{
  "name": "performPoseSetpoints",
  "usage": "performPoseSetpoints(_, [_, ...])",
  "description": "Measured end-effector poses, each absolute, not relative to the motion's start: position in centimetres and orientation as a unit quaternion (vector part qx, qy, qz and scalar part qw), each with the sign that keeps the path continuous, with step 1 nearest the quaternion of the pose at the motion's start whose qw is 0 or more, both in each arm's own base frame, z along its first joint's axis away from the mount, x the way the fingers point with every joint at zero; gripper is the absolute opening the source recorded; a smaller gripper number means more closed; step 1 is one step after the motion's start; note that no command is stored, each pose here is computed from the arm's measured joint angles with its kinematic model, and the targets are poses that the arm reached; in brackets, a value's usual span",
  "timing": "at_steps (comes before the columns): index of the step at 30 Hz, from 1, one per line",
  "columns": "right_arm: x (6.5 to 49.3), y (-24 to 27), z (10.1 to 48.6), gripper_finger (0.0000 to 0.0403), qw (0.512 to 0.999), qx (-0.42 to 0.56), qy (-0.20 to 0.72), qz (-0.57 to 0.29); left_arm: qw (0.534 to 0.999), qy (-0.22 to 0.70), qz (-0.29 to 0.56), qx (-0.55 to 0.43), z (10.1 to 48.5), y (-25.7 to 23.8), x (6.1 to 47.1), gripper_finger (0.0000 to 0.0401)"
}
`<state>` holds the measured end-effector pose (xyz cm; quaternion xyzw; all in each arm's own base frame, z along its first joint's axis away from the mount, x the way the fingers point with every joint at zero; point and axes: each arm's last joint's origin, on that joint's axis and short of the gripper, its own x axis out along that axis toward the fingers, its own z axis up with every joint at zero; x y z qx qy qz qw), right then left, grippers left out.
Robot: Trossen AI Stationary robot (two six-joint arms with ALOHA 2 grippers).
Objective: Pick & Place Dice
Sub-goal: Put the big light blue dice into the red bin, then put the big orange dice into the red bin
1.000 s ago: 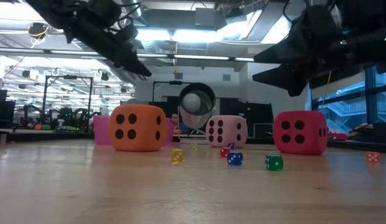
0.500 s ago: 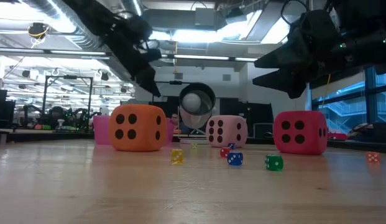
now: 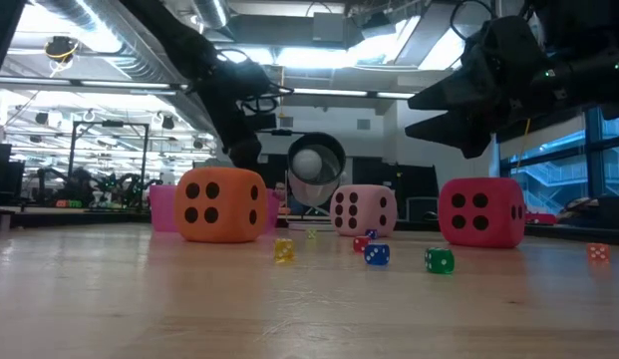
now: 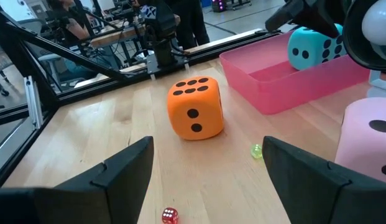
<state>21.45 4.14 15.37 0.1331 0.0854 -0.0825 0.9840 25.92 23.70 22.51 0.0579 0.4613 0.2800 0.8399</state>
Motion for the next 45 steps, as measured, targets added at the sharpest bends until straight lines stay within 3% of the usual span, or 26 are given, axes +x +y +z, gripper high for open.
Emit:
performPoseSetpoints(34, [21.4, 4.1, 15.4, 0.0300, 0.984, 0.133, 0.085, -0.084, 0.758, 0.570, 0.306, 0.078, 21.5, 23.6, 24.6, 0.0127])
performPoseSetpoints(38, [21.4, 4.1, 15.4, 0.0300, 0.984, 0.133, 0.085, -0.084, 0.772, 0.555, 0.301, 0.076, 22.0, 23.5, 24.6, 0.0127])
performPoseSetpoints(45, [21.4, 4.1, 15.4, 0.0300, 0.984, 0.133, 0.085, -0.084, 0.837, 0.472, 0.269, 0.067, 25.0, 22.7, 24.4, 0.0127])
